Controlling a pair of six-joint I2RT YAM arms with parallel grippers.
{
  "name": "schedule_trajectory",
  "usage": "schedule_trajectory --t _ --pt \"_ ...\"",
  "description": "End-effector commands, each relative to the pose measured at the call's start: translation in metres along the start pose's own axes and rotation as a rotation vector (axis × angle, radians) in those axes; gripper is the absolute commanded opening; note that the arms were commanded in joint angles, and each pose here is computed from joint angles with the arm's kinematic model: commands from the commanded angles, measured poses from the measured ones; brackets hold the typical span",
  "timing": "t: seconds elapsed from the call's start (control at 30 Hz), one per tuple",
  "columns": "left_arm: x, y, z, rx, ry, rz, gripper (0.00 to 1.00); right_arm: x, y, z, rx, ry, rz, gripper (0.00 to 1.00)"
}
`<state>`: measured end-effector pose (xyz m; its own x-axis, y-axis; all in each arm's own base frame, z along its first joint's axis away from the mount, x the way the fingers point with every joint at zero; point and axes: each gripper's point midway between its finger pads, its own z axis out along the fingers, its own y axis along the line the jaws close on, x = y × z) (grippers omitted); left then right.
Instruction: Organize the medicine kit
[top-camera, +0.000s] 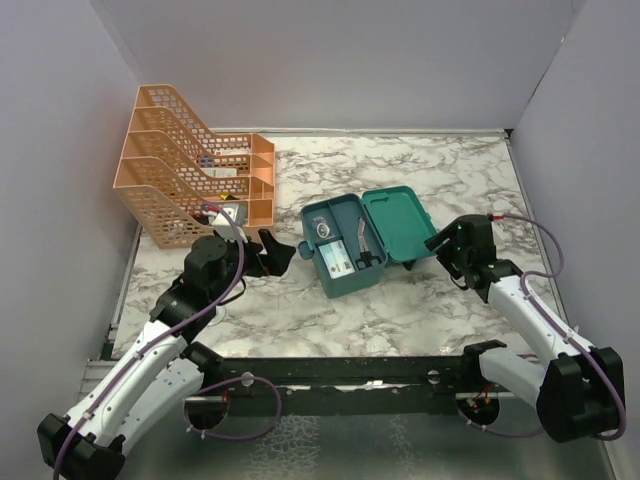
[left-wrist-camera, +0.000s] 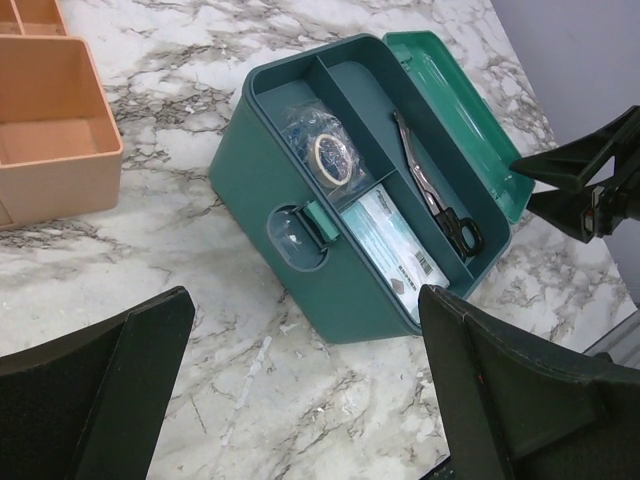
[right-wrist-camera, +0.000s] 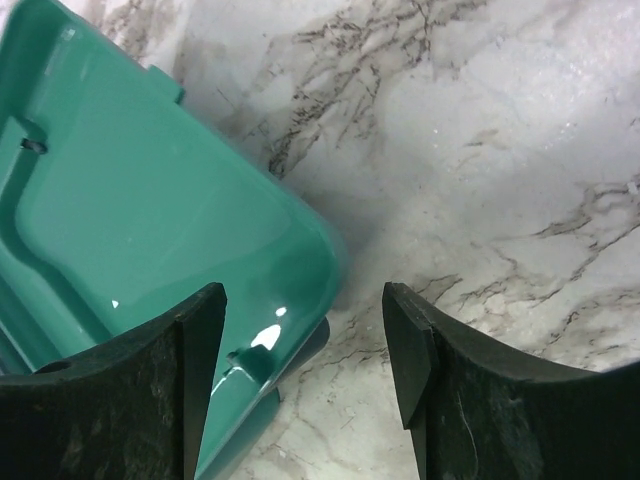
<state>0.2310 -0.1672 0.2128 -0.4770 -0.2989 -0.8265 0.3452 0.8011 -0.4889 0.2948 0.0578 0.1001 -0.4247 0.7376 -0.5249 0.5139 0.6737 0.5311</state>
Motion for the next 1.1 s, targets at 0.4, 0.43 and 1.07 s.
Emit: schedule_trajectory --t 0.4,0.43,1.07 --pt "-0.005 -0.019 0.004 0.087 -0.004 -0.051 0.99 0.0 0.043 0.004 -0.222 0.008 0.042 0.56" --pt "-0.006 -0.019 0.003 0.088 -0.007 -0.05 0.99 -0.004 0.046 0.001 -0.248 -0.014 0.012 0.54" --pt "0.001 -0.013 0.004 0.069 0.005 -0.056 0.99 -0.04 0.056 -0.02 -0.312 -0.201 -0.161 0.45"
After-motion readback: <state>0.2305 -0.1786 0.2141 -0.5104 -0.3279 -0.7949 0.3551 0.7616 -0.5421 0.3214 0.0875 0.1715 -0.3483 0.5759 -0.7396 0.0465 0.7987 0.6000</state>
